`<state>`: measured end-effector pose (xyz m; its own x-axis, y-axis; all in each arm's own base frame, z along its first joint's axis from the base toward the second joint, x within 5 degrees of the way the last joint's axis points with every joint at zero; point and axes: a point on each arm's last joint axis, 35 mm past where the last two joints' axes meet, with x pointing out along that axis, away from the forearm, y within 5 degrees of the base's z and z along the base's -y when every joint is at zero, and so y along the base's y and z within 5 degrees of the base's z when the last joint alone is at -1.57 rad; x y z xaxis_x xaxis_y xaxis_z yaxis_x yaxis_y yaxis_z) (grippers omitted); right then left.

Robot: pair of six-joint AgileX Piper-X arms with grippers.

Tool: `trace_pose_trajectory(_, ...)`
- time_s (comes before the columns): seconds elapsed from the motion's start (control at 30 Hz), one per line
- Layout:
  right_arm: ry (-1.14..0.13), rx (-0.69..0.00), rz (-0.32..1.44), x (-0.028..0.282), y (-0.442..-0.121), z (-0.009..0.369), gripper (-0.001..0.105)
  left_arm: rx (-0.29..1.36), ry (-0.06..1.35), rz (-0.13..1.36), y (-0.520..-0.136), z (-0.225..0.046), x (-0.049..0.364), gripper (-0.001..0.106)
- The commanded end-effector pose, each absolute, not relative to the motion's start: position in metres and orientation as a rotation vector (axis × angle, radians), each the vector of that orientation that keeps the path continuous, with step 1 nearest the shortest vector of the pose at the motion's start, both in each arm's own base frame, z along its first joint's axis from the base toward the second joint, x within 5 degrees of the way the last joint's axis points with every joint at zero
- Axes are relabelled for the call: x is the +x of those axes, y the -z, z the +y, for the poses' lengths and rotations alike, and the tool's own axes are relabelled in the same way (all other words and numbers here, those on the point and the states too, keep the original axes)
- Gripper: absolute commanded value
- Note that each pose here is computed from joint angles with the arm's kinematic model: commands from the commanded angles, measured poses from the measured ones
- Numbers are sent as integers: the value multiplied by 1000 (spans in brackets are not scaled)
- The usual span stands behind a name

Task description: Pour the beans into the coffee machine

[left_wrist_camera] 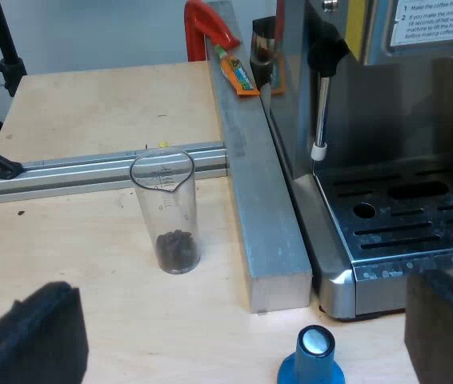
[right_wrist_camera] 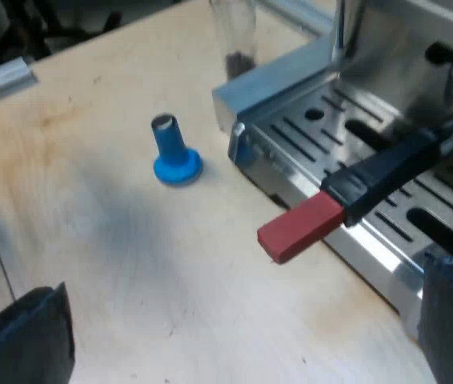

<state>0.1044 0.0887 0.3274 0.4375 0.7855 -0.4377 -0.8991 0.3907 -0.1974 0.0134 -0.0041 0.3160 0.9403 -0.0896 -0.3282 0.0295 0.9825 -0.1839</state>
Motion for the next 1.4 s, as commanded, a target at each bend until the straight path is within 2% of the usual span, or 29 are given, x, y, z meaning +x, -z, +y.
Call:
trace_pose_trajectory(0.03, -1108, -458, 276, 103, -330, 93, 87, -189, 67, 348, -317, -4, 15, 82)
trace_pose_trajectory(0.07, -1125, -487, 296, 104, -326, 102, 87, -189, 67, 348, -317, -4, 15, 82)
trace_pose_trajectory(0.13, -1118, -489, 296, 104, -326, 102, 87, -189, 67, 348, -317, -4, 15, 82)
trace_pose_trajectory(0.23, -1091, -542, 323, 105, -321, 113, 85, -189, 67, 348, -317, -4, 15, 82)
trace_pose_trajectory(0.27, -1124, -489, 367, 104, -315, 137, 60, -189, 67, 350, -317, -4, 16, 82)
trace_pose_trajectory(0.5, -1136, -493, 360, 103, -308, 162, 59, -190, 66, 361, -313, -4, 18, 82)
trace_pose_trajectory(0.6, -1165, -470, 293, 102, -304, 174, 59, -188, 65, 371, -310, -4, 19, 82)
trace_pose_trajectory(0.7, -1124, -430, 260, 102, -296, 179, 59, -190, 69, 378, -308, -4, 20, 82)
trace_pose_trajectory(0.83, -1118, -419, 252, 101, -292, 180, 59, -190, 72, 375, -307, -4, 21, 82)
trace_pose_trajectory(0.87, -1113, -377, 223, 101, -278, 180, 59, -184, 74, 360, -309, -4, 22, 82)
trace_pose_trajectory(0.9, -1113, -371, 212, 101, -276, 180, 59, -183, 74, 357, -309, -4, 22, 82)
trace_pose_trajectory(1.0, -1113, -372, 209, 100, -271, 179, 59, -183, 75, 355, -309, -4, 22, 82)
trace_pose_trajectory(1.07, -1106, -407, 215, 100, -260, 178, 59, -182, 75, 348, -310, -4, 22, 82)
trace_pose_trajectory(1.17, -1108, -416, 210, 101, -255, 179, 59, -182, 76, 343, -310, -4, 23, 82)
trace_pose_trajectory(1.4, -1103, -375, 131, 105, -257, 187, 59, -175, 54, 336, -303, -3, 30, 82)
